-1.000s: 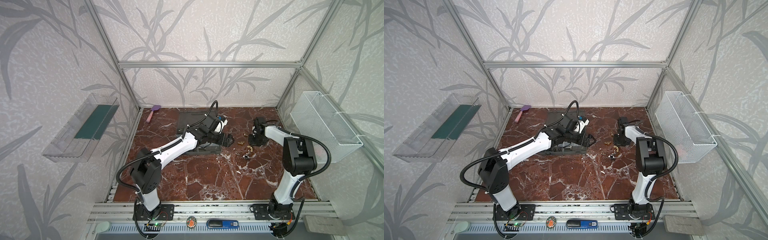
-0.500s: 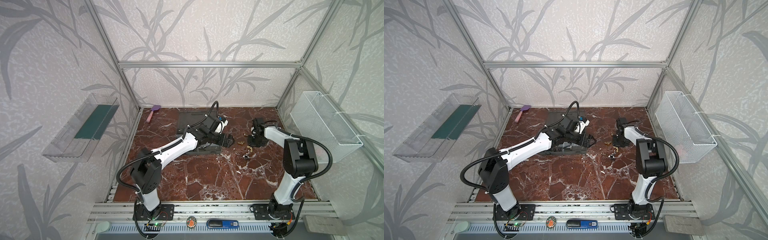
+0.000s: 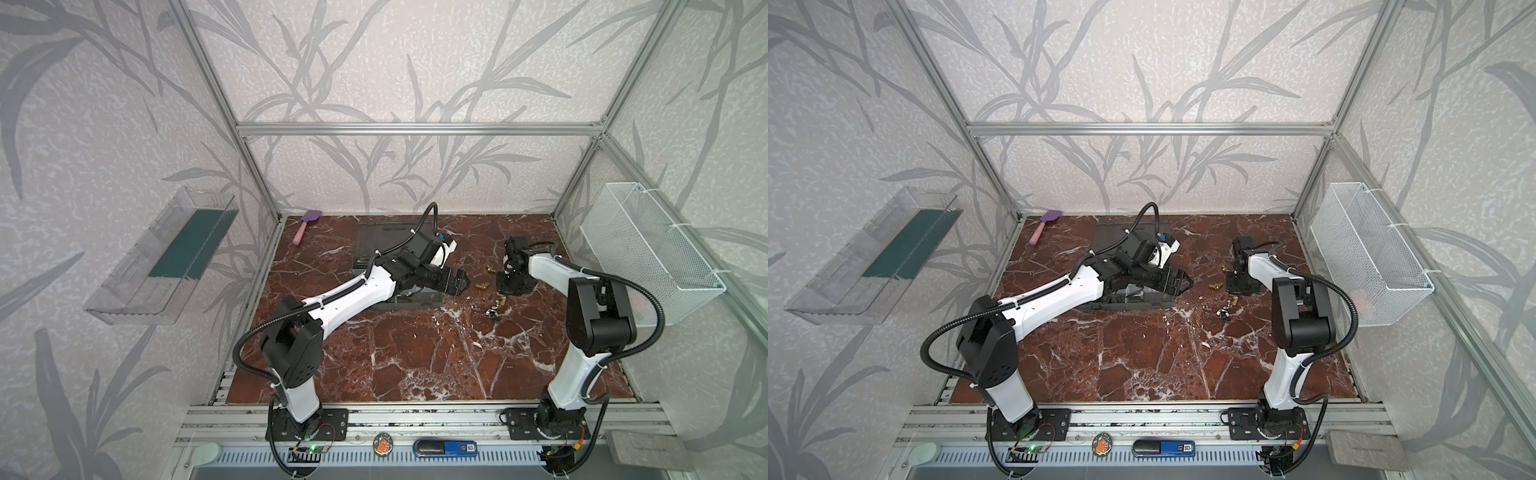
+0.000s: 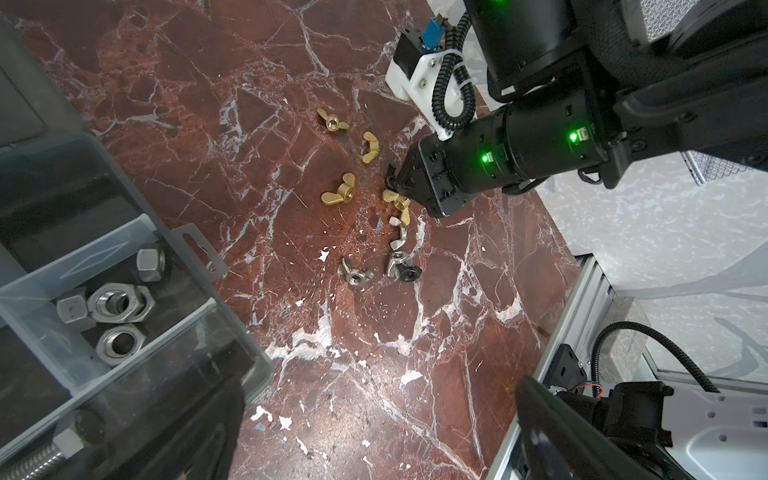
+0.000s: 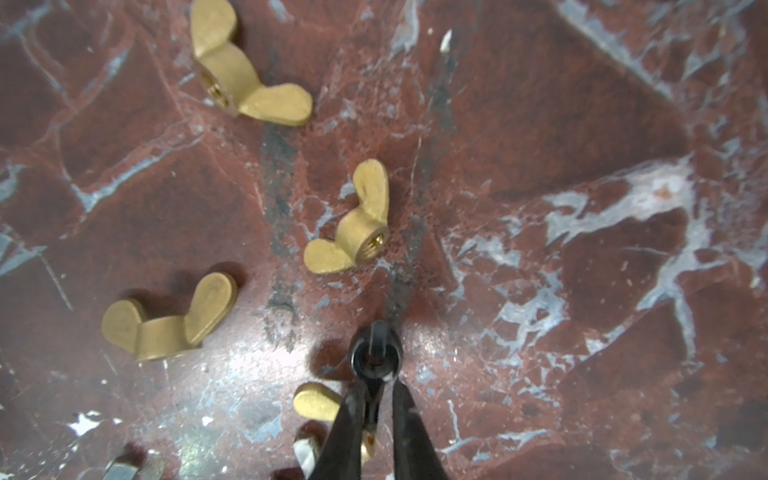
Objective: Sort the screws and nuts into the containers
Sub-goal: 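Lower the right gripper and grasp the black wing nut among the brass ones, then carry the black wing nut to the organizer while the left gripper moves above it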
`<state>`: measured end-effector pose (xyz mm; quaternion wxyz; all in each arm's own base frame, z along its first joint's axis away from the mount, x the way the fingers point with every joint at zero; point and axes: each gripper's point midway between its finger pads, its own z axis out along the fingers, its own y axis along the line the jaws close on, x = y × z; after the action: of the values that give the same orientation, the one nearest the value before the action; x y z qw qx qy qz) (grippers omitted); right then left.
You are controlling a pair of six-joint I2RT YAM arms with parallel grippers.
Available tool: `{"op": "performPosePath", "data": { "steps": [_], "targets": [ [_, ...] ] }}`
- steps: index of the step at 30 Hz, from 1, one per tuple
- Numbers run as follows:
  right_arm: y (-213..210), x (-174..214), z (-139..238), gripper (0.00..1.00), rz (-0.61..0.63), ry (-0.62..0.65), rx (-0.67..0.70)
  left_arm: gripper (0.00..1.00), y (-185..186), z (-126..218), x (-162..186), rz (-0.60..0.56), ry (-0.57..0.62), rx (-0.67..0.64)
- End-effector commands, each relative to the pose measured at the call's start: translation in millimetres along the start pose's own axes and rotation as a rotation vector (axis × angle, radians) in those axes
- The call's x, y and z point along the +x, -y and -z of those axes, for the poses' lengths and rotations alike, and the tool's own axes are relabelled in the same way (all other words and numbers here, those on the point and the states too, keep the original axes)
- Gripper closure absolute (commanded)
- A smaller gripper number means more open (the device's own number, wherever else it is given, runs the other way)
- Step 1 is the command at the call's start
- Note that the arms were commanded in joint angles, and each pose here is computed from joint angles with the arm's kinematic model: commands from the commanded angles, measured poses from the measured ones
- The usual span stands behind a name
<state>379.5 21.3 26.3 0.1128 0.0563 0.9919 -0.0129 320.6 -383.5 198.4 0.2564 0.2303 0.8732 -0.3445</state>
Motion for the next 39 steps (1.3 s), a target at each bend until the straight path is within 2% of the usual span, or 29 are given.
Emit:
{"op": "performPosePath", "data": {
  "steps": [1,19,32,39],
  "targets": [
    [4,11,2,0.83,0.014,-0.028,0.021,0.0,10,10,-5,-0.013,0.027,0.023],
    [-1,6,-6,0.84,0.01,-0.025,0.0,0.0,12,9,-3,-0.017,0.024,0.025],
    [-2,3,-5,0.94,0.017,-0.028,-0.003,0.01,12,8,-3,-0.015,0.022,0.027],
    [-5,-3,7,1.0,0.013,0.001,-0.024,0.01,12,8,-2,-0.015,0.021,0.026]
  ]
}}
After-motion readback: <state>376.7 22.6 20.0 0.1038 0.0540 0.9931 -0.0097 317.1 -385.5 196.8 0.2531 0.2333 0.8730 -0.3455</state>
